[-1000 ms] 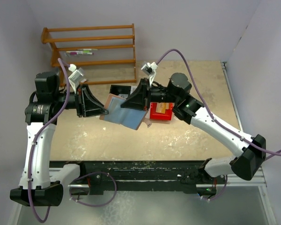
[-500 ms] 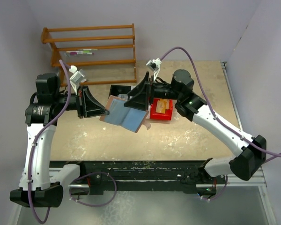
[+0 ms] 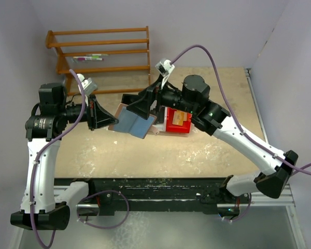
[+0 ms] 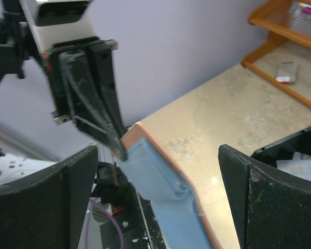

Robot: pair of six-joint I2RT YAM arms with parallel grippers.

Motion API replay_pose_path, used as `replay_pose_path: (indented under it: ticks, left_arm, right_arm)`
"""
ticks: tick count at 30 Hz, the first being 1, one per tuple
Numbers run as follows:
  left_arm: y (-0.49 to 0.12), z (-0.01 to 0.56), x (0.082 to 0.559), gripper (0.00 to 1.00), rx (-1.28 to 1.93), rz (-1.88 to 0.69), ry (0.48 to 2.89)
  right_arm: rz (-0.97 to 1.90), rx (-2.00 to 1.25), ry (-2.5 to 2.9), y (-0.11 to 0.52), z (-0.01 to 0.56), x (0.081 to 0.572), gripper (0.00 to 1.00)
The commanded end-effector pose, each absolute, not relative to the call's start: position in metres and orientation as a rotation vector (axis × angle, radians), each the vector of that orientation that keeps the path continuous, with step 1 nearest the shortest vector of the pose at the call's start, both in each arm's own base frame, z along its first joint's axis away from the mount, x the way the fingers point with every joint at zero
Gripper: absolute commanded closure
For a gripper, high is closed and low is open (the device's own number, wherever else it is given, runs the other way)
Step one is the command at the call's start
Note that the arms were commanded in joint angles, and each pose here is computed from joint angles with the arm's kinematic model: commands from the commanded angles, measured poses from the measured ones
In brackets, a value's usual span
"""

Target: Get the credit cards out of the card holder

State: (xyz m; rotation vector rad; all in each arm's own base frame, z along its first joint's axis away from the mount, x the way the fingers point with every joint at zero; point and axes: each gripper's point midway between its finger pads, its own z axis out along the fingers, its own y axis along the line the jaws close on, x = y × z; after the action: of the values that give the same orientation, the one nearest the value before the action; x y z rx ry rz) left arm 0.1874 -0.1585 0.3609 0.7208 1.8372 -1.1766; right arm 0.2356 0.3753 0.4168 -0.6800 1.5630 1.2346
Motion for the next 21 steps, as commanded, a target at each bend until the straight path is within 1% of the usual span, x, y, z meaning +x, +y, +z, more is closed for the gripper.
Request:
replay_pose_path:
  ticks: [1, 4, 7, 15, 21]
  left_arm:
    - [-0.161, 0.380, 0.177, 1.00, 0.804, -1.148, 1.745]
    - [-0.163, 0.384, 0.170, 1.00, 0.823, -1.185, 1.724]
    - [-0.165, 0.389, 0.167, 1.00, 0.823, -1.218, 1.720]
    - [-0.167, 0.394, 0.167, 1.00, 0.809, -1.266, 1.719]
    - [-0.168, 0.397, 0.165, 1.00, 0.800, -1.284, 1.716]
  right_arm:
    - [1.037, -0.627, 1.597, 0.374, 0.412, 0.262, 0.00]
    - [0.935, -0.629, 1.632, 0.378, 0.403, 0.268, 0.00]
    - [0.893, -0.641, 1.644, 0.382, 0.394, 0.268, 0.00]
    - [0.923, -0.645, 1.602, 0.373, 0.396, 0.256, 0.00]
    - [0.983, -0.693, 1.572, 0.365, 0.402, 0.234, 0.00]
